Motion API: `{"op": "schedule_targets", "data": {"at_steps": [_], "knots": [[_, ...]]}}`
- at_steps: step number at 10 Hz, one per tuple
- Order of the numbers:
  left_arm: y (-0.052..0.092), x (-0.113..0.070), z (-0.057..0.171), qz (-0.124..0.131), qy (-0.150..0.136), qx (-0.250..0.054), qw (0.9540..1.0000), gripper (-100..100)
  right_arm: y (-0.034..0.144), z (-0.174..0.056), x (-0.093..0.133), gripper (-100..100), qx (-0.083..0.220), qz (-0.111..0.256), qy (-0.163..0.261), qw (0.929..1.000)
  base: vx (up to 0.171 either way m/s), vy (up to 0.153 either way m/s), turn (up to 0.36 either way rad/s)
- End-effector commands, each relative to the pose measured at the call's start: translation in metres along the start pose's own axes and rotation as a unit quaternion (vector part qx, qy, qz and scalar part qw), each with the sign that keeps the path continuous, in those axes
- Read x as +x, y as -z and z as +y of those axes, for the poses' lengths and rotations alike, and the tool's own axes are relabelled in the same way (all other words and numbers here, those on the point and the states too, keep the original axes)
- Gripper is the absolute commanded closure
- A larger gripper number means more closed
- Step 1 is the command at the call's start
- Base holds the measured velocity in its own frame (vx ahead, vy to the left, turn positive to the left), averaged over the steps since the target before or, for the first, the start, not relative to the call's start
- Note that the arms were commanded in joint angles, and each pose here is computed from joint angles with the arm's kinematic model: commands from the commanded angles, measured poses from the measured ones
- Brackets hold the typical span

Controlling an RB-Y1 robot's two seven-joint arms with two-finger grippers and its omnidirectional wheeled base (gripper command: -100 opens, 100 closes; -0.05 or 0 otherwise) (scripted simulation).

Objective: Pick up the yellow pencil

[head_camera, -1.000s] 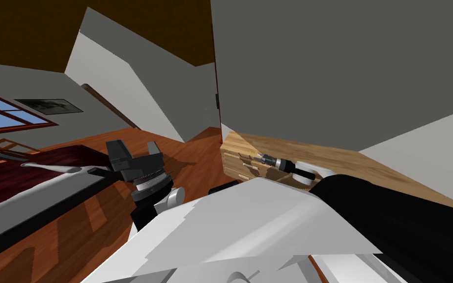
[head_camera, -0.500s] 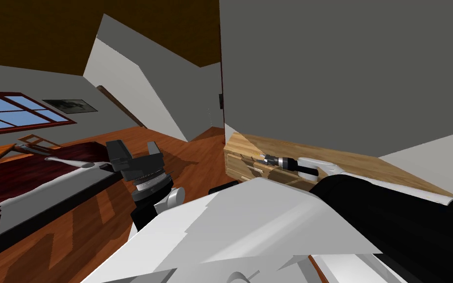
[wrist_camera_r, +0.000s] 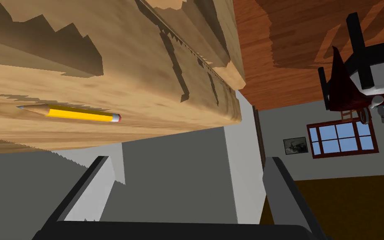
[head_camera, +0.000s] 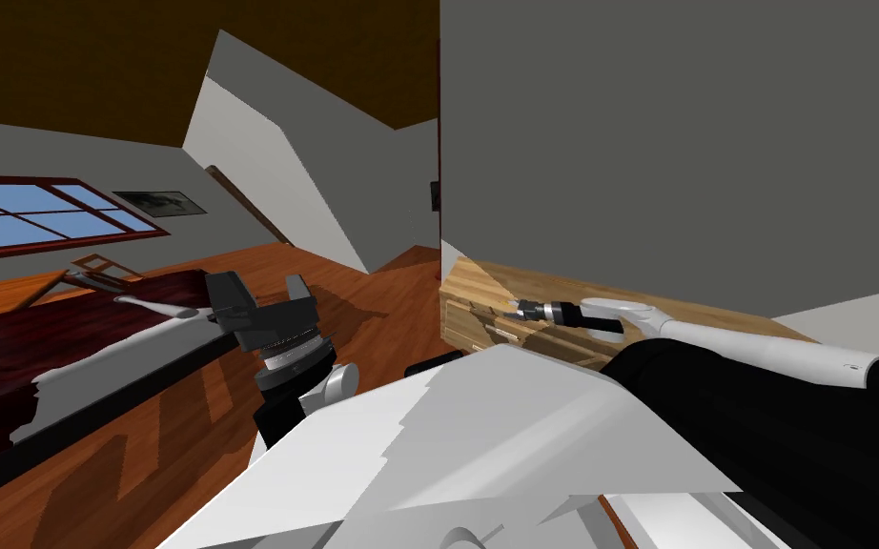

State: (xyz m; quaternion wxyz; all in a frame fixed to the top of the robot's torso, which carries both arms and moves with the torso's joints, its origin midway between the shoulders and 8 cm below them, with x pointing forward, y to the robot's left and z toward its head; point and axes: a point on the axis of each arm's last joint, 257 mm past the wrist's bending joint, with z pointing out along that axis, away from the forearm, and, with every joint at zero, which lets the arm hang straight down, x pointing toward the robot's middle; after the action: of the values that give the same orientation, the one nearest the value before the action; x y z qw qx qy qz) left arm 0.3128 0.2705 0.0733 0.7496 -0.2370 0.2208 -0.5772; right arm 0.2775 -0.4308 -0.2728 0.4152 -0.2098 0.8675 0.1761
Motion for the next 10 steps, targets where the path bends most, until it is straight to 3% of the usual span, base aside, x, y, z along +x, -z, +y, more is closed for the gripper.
{"op": "schedule_targets", "data": {"at_steps": [1,3,5,6,10], "knots": [[0.000,0.000,0.000,0.000,0.000,0.000,1.0000,0,0.007,-0.010,0.012,-100,0.000,0.035,0.020,0.9992,0.050,0.035,0.098],[0.000,0.000,0.000,0.000,0.000,0.000,1.0000,0,0.014,-0.018,0.021,-100,0.001,0.065,0.036,0.9972,0.063,0.036,0.083],[0.000,0.000,0.000,0.000,0.000,0.000,1.0000,0,0.028,-0.033,0.041,-100,0.003,0.119,0.059,0.9912,0.053,0.026,0.092],[0.000,0.000,0.000,0.000,0.000,0.000,1.0000,0,0.029,-0.034,0.040,-100,0.003,0.121,0.062,0.9907,0.039,0.021,0.037],[0.000,0.000,0.000,0.000,0.000,0.000,1.0000,0,0.067,-0.060,0.076,-100,0.006,0.225,0.097,0.9695,0.043,0.029,0.090]]}}
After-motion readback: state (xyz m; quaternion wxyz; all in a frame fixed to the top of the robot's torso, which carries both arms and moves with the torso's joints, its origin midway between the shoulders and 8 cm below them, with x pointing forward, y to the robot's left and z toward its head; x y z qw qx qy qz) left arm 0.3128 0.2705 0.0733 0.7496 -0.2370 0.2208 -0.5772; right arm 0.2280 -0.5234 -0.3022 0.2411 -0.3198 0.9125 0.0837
